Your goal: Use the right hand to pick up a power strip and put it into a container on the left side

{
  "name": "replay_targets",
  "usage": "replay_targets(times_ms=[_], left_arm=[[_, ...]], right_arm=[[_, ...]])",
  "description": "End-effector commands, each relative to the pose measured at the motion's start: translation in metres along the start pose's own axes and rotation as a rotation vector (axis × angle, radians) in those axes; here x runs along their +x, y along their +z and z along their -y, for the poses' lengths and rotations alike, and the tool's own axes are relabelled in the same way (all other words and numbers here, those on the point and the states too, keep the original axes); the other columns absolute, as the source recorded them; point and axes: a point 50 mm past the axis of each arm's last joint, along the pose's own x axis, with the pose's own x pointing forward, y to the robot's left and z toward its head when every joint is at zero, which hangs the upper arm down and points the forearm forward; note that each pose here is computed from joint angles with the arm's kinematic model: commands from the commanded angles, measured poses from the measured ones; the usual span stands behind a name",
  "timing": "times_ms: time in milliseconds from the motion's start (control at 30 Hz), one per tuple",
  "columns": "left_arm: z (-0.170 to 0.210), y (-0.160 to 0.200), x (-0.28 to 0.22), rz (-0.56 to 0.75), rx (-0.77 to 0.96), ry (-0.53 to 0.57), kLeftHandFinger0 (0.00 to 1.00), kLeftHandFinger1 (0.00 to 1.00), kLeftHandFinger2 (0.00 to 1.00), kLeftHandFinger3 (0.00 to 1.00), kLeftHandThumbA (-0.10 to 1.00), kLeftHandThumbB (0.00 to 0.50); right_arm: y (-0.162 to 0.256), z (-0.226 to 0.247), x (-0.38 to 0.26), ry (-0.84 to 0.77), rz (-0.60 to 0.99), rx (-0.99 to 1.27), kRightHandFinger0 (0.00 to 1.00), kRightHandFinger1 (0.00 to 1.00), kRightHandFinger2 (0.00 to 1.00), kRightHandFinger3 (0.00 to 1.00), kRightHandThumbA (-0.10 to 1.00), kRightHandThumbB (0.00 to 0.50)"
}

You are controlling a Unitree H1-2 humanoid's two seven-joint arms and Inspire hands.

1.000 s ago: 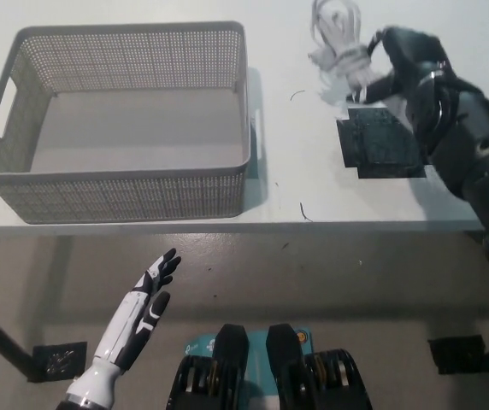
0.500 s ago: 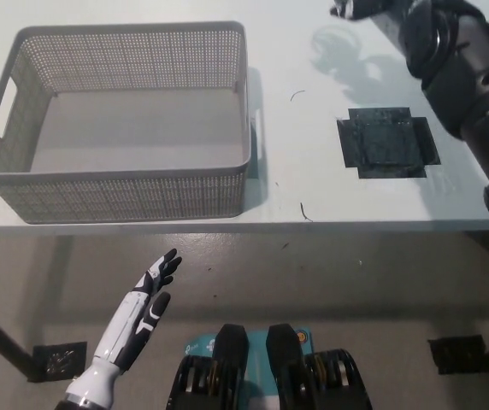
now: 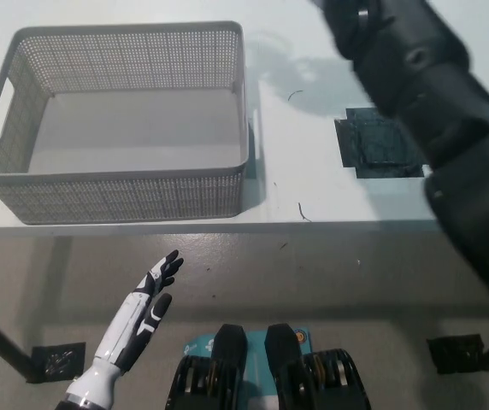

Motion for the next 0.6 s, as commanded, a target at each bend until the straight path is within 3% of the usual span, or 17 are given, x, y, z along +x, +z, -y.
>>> replay_targets(times_ms=[0, 33, 133, 200, 233, 267, 300, 367, 467, 500, 567], left_arm=[[-0.013, 0.01, 0.003, 0.074, 0.048, -0.039, 1.0, 1.0, 1.0, 1.0, 1.0, 0.183], [-0.013, 0.01, 0.003, 0.074, 0.048, -0.042, 1.0, 1.0, 1.0, 1.0, 1.0, 0.182], [-0.013, 0.011, 0.003, 0.069, 0.052, -0.044, 1.0, 1.0, 1.0, 1.0, 1.0, 0.191], [-0.014, 0.011, 0.004, 0.073, 0.049, -0.043, 1.0, 1.0, 1.0, 1.0, 1.0, 0.194], [-0.014, 0.011, 0.005, 0.075, 0.049, -0.042, 1.0, 1.0, 1.0, 1.0, 1.0, 0.193], [-0.014, 0.011, 0.005, 0.07, 0.047, -0.044, 1.0, 1.0, 1.0, 1.0, 1.0, 0.202], [-0.014, 0.011, 0.005, 0.066, 0.046, -0.045, 1.0, 1.0, 1.0, 1.0, 1.0, 0.204], [-0.015, 0.011, 0.005, 0.066, 0.048, -0.045, 1.0, 1.0, 1.0, 1.0, 1.0, 0.206], [-0.014, 0.012, 0.005, 0.069, 0.049, -0.047, 1.0, 1.0, 1.0, 1.0, 1.0, 0.207], [-0.014, 0.011, 0.004, 0.069, 0.047, -0.048, 1.0, 1.0, 1.0, 1.0, 1.0, 0.21], [-0.013, 0.012, 0.004, 0.067, 0.043, -0.05, 1.0, 1.0, 1.0, 1.0, 1.0, 0.21]], right_arm=[[0.149, 0.103, 0.026, -0.345, 0.362, -0.044, 0.0, 0.03, 0.62, 0.29, -0.1, 0.234], [0.152, 0.101, 0.025, -0.343, 0.366, -0.044, 0.0, 0.05, 0.65, 0.32, -0.1, 0.234], [0.173, 0.09, 0.023, -0.31, 0.386, -0.031, 0.0, 0.02, 0.57, 0.31, -0.1, 0.257], [0.183, 0.086, 0.021, -0.302, 0.402, -0.02, 0.0, 0.04, 0.65, 0.45, -0.1, 0.245], [0.186, 0.085, 0.021, -0.299, 0.405, -0.016, 0.0, 0.11, 0.7, 0.53, -0.1, 0.279], [0.193, 0.082, 0.02, -0.275, 0.409, -0.005, 0.0, 0.07, 0.65, 0.54, -0.1, 0.273], [0.2, 0.078, 0.019, -0.257, 0.413, 0.008, 0.0, 0.07, 0.62, 0.51, -0.1, 0.34], [0.205, 0.073, 0.018, -0.245, 0.415, 0.015, 0.0, 0.03, 0.53, 0.42, -0.1, 0.365], [0.21, 0.061, 0.015, -0.233, 0.423, 0.019, 0.0, 0.01, 0.56, 0.44, -0.1, 0.288], [0.215, 0.049, 0.012, -0.209, 0.412, 0.027, 0.0, 0.03, 0.62, 0.52, -0.1, 0.27], [0.216, 0.039, 0.01, -0.174, 0.394, 0.034, 0.0, 0.1, 0.73, 0.54, -0.1, 0.252]])
